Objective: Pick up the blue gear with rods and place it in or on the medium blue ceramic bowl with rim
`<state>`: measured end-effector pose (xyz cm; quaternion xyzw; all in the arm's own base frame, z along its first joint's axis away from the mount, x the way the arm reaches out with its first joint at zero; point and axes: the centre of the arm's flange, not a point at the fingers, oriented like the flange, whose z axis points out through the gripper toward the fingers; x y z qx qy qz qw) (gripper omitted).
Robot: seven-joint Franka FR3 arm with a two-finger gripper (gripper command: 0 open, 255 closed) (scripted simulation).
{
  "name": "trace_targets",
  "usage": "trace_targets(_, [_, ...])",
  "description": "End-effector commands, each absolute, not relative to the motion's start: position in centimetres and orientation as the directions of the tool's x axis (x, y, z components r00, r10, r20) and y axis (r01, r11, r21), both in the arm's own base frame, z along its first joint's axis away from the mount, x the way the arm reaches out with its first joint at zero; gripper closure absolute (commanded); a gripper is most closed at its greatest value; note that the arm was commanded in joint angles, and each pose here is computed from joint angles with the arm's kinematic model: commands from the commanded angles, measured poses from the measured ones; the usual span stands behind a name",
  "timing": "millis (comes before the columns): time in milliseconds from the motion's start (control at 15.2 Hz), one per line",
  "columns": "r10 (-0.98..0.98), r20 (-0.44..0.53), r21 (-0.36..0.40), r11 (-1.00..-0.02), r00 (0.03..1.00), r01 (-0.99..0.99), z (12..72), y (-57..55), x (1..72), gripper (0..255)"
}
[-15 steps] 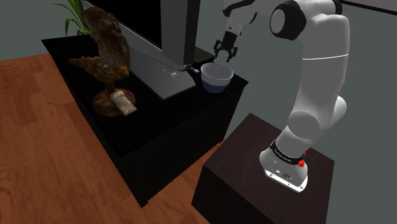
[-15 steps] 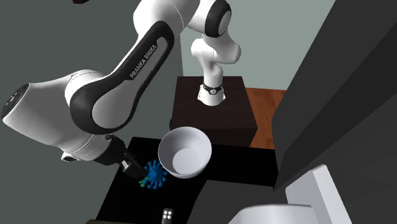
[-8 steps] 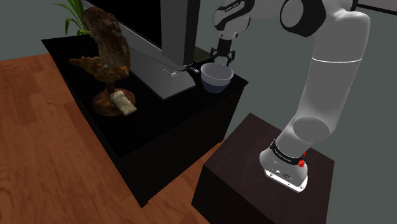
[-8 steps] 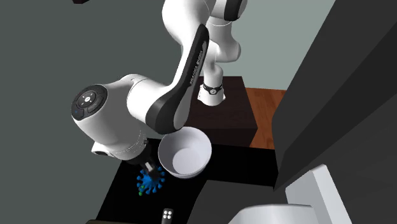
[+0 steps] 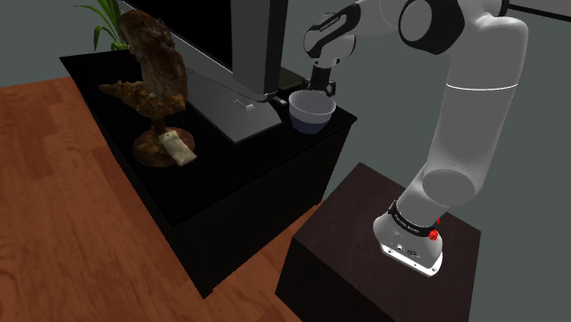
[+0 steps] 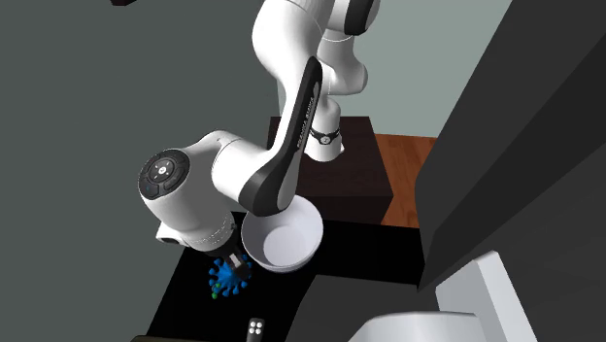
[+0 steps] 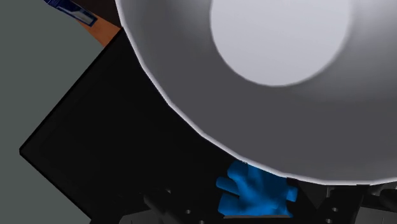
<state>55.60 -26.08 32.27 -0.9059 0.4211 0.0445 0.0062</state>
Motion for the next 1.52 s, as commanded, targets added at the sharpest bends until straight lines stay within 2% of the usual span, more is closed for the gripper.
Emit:
trace_targets(0, [-0.762,-0.085,0.026,-0.645,0.641,-0.764,32.1,-26.1,55.6,0])
trace_targets(330, [-0.762,-0.085,0.026,-0.645,0.641,-0.763,32.1,-26.1,55.6,0])
trace_targets(396, [-0.762,-0.085,0.026,-0.645,0.641,-0.763,32.1,-26.1,55.6,255])
trace_targets(990, [-0.762,-0.085,0.026,-0.645,0.641,-0.763,32.1,-26.1,55.6,255])
trace_targets(1452, [-0.762,-0.085,0.026,-0.645,0.641,-0.763,35.8,-26.1,55.6,255])
